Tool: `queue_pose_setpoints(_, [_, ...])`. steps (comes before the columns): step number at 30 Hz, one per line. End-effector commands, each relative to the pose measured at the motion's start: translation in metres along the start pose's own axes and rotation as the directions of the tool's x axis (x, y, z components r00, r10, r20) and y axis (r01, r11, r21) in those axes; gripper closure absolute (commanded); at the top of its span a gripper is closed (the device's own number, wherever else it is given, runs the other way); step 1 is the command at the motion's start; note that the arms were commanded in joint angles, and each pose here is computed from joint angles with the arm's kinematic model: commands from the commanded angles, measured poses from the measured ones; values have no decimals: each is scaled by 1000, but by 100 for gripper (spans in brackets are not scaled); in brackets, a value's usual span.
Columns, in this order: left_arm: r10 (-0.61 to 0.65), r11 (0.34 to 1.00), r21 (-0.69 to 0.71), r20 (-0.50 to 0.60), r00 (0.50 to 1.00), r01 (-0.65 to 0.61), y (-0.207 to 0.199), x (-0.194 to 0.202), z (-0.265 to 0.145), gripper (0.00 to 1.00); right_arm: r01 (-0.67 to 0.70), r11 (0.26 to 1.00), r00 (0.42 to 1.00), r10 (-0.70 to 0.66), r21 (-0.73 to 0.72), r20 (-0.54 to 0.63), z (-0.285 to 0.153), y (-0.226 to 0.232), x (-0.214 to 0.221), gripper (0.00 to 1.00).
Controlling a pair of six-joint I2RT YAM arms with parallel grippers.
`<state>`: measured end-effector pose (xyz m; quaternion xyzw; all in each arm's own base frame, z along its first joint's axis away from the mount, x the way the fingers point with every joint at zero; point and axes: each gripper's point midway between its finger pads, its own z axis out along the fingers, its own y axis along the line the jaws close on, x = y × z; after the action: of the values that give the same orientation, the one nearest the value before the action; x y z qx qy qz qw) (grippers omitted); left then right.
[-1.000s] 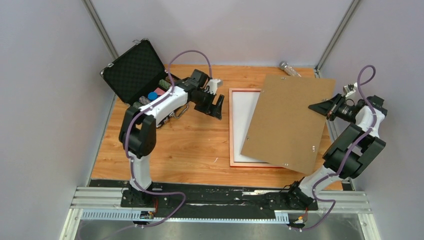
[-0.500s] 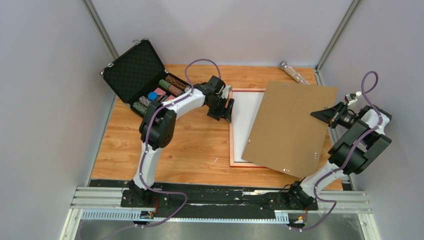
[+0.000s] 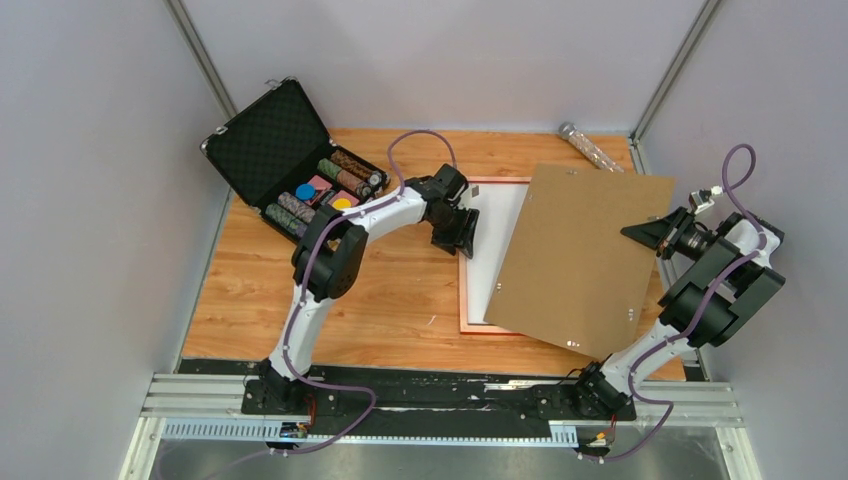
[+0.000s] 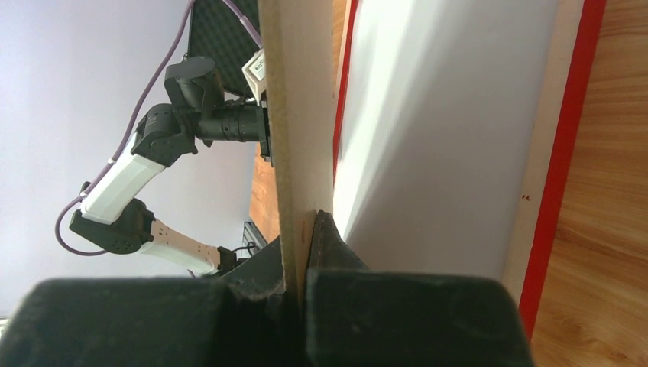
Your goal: Put the photo into the frame
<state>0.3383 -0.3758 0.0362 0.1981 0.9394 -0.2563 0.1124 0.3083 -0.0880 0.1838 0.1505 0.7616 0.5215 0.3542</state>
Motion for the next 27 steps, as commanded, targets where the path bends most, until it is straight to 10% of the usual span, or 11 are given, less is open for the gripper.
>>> queue_pose_setpoints(1, [-2,1000,10,33,999,1,-6,-12,4,44,-9,997,998,13,-71,58,-5,23,-10,100])
queue_pose_setpoints(11, [-49,999,-20,15,999,49,5,1,13,60,-13,997,998,17,-71,56,-5,24,-6,100])
queue_pose_setpoints(22, [-71,994,-86,39,997,74,19,7,9,100,-11,997,998,15,-76,57,-4,26,-5,100])
queue_pose_setpoints(27, [-92,991,-97,58,994,97,27,7,3,100,-10,996,999,14,-85,50,-1,28,-3,100])
